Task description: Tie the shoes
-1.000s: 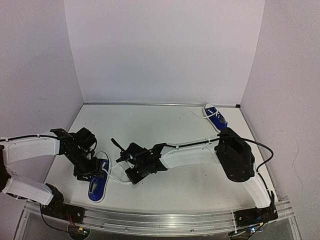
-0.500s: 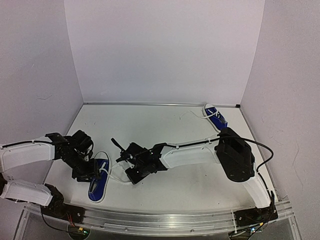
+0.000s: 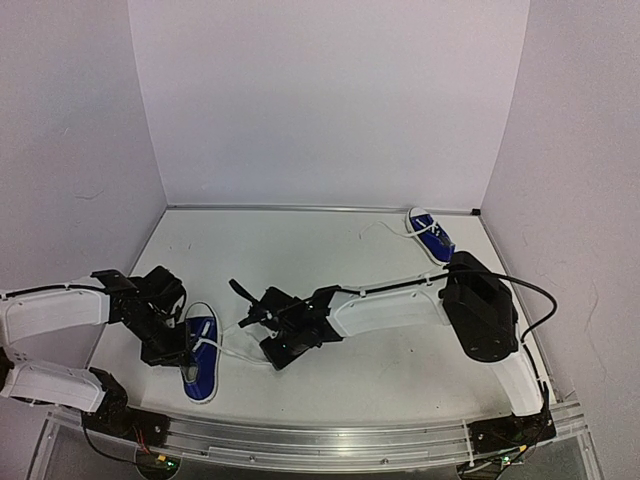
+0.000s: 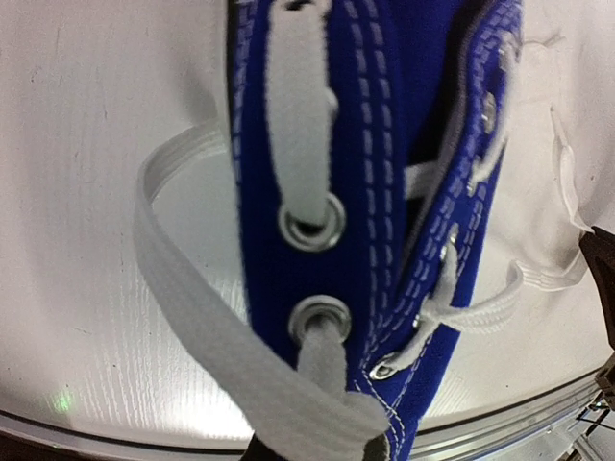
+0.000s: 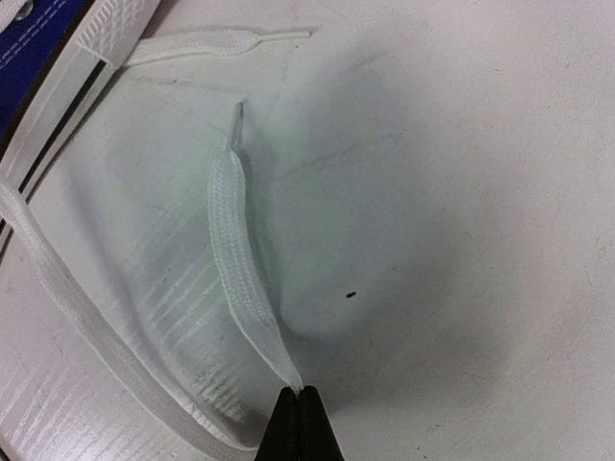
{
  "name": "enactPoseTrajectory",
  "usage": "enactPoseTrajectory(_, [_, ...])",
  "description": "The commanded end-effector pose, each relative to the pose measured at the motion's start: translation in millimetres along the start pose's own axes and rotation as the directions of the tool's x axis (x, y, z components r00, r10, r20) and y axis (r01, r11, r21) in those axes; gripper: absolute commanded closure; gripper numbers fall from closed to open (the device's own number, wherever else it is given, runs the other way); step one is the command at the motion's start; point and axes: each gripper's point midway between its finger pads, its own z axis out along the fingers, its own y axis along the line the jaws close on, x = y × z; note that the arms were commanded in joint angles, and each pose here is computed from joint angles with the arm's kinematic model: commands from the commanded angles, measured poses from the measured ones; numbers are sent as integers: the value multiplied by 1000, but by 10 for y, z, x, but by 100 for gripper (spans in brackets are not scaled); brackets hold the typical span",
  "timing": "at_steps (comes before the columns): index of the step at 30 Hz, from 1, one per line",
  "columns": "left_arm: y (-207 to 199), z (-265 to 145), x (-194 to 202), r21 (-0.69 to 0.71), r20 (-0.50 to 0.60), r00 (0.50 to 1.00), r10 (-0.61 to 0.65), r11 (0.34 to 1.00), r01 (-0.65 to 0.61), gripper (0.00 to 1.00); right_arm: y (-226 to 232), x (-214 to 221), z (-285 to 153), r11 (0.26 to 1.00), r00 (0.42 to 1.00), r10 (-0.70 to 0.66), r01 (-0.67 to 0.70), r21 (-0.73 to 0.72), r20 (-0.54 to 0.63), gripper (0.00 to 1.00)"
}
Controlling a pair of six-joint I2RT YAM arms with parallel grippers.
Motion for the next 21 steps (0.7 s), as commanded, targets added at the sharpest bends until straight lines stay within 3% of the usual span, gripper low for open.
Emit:
enactPoseTrajectory(1, [-423,-357,-315,130,133,990,56,989,-73,100,-306,-259,-420,996,993,61,-67,54,99,100])
enactPoseTrajectory(8, [-990,-650,-601,221,226,965,136,957,-187,100,-798,-608,-1263,978,933,189,-208,29,307,100])
enactPoseTrajectory(12, [-1464,-697,-728,270,274,944,184,927,-260,100,-1062,-601,-1683,961,890,233,-273,49,392,100])
enactPoseTrajectory(21, [-2437,0,-584,292,245,919,309,880,-374,100,-1843,-29,-2442,869,772,333,-474,142,541,100])
